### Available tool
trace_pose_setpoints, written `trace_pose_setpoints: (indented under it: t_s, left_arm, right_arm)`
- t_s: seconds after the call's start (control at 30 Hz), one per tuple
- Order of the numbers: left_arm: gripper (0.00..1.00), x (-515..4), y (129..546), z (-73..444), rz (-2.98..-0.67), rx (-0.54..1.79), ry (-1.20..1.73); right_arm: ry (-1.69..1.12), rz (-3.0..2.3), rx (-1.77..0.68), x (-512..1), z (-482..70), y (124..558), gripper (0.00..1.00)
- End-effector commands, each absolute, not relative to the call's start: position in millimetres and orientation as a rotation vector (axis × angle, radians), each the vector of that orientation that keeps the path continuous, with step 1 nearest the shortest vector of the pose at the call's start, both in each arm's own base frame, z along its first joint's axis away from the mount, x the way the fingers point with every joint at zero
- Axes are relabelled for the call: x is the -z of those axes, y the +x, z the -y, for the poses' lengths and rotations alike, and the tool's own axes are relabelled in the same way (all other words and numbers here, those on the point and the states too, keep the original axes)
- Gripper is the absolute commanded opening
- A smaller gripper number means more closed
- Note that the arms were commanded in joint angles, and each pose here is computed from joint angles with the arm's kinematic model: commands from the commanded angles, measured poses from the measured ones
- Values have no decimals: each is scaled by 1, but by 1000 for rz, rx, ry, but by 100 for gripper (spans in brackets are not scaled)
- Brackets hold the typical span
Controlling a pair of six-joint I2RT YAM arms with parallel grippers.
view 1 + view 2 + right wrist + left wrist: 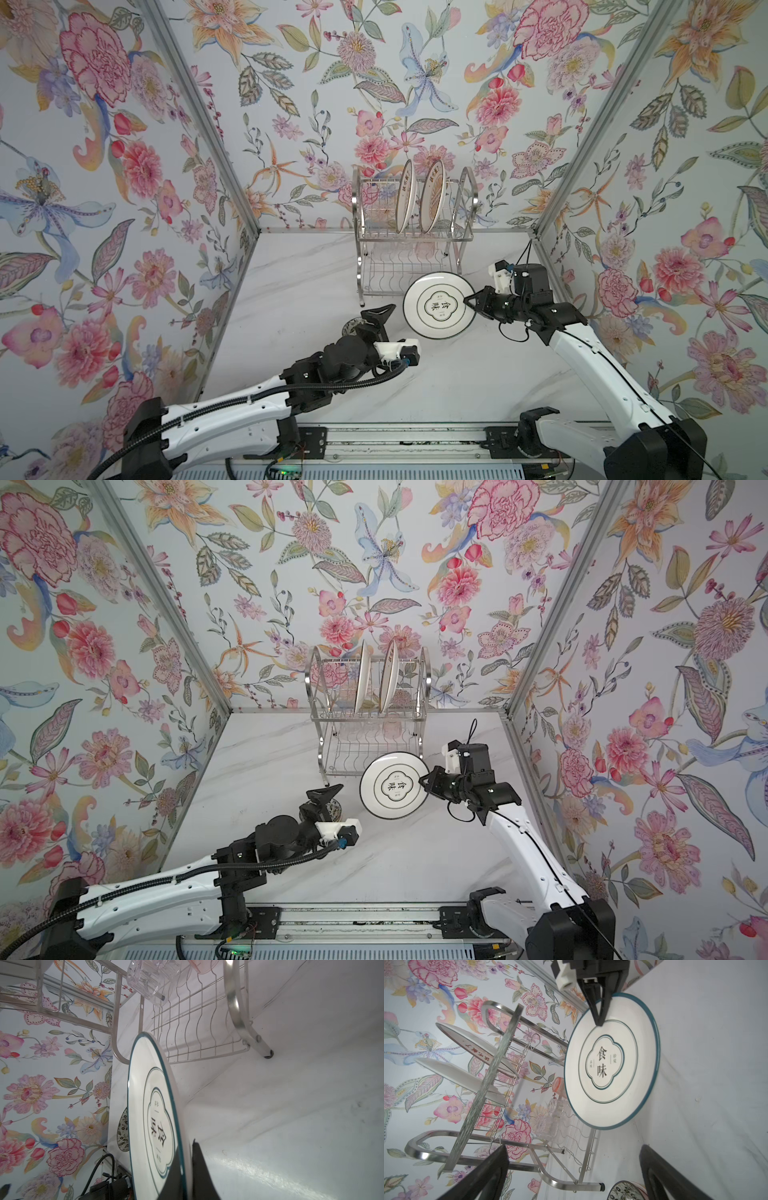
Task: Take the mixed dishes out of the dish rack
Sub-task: 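Lower the plate with the right gripper while the left gripper releases and withdraws, then reach the left gripper toward the rack while the right gripper holds the plate flat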
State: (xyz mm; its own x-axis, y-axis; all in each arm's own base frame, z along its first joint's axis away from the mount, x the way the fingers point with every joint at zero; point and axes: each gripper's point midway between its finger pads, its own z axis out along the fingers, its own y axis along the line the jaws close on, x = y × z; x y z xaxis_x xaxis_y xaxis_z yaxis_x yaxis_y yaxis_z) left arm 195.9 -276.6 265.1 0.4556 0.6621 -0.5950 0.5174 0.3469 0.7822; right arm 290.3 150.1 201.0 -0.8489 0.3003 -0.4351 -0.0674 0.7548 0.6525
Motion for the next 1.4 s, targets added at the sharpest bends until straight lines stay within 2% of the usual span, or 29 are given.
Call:
trace_pose_setpoints:
  t_s: [0.0,0.23,0.5,0.83,1.37]
  left_arm:
    - [99,-281,195,268,-1273,24,1176]
    - [99,-321,211,250,-1299,211,957]
    - [99,-334,226,228,-1415,396,794]
    - [99,-331,255,217,-1514,391,713]
    - [99,-331,284,226,-1592,420,728]
  right_arm:
    - [67,-2367,-870,-198,-145,288,0]
    - [-53,-2323,-882,-178,-151,279,0]
    - [-74,-2305,-980,-148,-163,275,0]
    - [-53,-2442,-1132,-110,-180,276,0]
    - [63,-2511,-1177,-71,-173,280,0]
